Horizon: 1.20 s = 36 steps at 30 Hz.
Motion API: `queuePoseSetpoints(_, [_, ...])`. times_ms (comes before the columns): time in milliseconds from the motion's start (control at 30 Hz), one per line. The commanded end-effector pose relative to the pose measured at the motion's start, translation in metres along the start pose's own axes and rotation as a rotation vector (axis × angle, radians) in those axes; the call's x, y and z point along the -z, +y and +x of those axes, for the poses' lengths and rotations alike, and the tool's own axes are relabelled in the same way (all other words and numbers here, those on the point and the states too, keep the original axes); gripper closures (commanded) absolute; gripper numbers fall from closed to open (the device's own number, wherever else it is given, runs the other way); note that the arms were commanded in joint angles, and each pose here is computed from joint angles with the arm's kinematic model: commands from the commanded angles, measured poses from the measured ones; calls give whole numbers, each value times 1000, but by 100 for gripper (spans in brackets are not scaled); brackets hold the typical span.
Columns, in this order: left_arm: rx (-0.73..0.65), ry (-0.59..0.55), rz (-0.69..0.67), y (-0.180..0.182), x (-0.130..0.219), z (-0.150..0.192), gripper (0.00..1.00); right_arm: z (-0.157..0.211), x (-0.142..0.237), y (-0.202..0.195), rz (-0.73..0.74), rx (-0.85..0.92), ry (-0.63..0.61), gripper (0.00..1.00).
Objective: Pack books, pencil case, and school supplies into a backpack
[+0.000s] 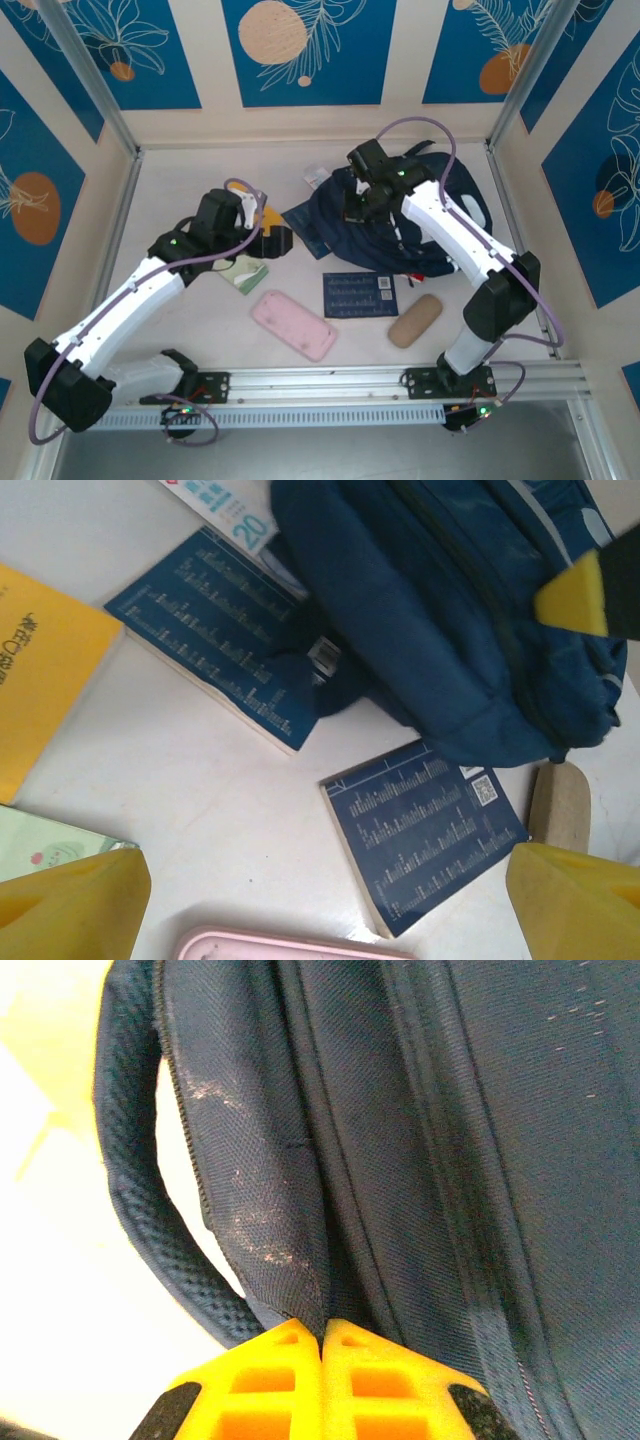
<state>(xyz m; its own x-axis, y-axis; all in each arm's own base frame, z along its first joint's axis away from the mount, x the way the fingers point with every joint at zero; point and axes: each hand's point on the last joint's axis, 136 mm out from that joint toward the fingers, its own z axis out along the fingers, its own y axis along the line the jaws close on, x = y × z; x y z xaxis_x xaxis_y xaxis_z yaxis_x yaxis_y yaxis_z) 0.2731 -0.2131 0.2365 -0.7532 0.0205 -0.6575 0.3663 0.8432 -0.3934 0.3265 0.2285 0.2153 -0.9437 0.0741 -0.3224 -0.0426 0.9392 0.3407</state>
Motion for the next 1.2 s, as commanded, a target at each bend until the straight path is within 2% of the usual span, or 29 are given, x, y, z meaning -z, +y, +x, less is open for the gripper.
queuePoseSetpoints(0, [-16, -3, 16, -15, 6, -5, 8, -15, 9, 66, -321, -123, -8, 100])
queuePoseSetpoints(133, [-19, 25, 20, -24, -4, 2, 9, -19, -6, 93, -387, -128, 28, 100])
queuePoseSetpoints(267, [3, 29, 12, -26, -6, 3, 10, -14, -39, 81, -168, 0, 35, 100])
queuePoseSetpoints(333, [6, 23, 1, -24, -2, 3, 10, -11, -47, 74, -93, 54, 35, 89])
queuePoseSetpoints(467, [-1, 12, -37, -17, 3, 5, 10, -16, -35, 60, -59, 121, -31, 53])
queuePoseSetpoints(567, [0, 13, -44, -14, 1, 7, 10, -17, -30, 47, -113, 140, -27, 40])
queuePoseSetpoints(700, [6, 31, -17, -17, -5, 12, 10, -4, -44, 21, -223, 117, 27, 45])
queuePoseSetpoints(767, [9, 43, -6, -18, -8, 18, 11, 3, -54, 2, -245, 72, 64, 50])
queuePoseSetpoints(833, [10, 52, 3, -18, -11, 22, 11, 8, -63, -13, -242, 55, 98, 50])
queuePoseSetpoints(933, [-4, 63, 8, -18, -12, 28, 12, 15, -75, -13, -315, 54, 153, 50])
queuePoseSetpoints(1167, [-24, 59, 13, -18, -11, 30, 12, 19, -102, -18, -346, 42, 205, 50])
